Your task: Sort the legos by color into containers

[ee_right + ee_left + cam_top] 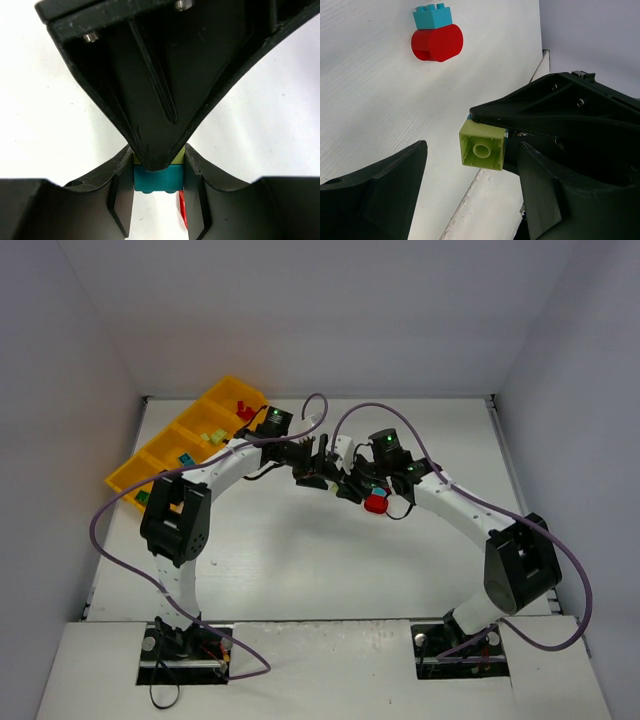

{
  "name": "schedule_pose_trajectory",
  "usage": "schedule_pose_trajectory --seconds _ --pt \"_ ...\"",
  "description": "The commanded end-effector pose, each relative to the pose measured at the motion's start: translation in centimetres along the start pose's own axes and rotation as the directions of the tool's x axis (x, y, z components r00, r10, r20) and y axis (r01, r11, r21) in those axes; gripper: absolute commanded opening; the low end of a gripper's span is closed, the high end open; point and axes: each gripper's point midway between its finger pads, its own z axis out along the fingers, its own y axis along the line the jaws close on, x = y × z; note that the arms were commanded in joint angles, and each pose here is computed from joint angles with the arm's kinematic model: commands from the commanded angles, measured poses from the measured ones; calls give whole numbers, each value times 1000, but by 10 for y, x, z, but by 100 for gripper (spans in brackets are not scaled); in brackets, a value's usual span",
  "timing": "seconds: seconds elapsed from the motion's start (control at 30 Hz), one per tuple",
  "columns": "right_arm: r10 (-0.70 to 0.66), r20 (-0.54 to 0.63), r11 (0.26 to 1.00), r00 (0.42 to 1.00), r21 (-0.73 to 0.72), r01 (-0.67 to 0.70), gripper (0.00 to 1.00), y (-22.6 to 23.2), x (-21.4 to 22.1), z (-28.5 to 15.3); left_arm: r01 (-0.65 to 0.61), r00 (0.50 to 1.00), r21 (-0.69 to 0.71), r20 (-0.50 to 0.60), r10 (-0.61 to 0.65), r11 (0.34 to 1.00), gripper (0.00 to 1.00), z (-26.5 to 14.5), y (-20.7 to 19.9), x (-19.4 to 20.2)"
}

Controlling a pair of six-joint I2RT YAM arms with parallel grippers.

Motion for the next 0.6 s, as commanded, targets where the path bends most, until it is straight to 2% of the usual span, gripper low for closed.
schedule_pose_trajectory --seconds 0.0,0.13,0.3,0.47,0.57 --pt "-34 96 999 995 15 33 12 -1 -29 -13 -100 994 62 41 98 993 66 -9 -27 -12" --pt "-32 102 999 994 11 31 13 0 -31 -14 -109 993 91 44 105 990 61 -8 -33 -14" --pt "-29 97 1000 995 12 28 13 0 -29 -13 -117 993 119 47 112 986 44 -8 -38 -15" --pt "-31 94 999 995 12 30 13 0 -28 -12 -111 994 137 25 109 984 37 -6 -39 -9" --pt "-29 92 1000 995 11 29 13 0 -27 -11 -101 995 147 12 100 984 26 -5 -39 -6"
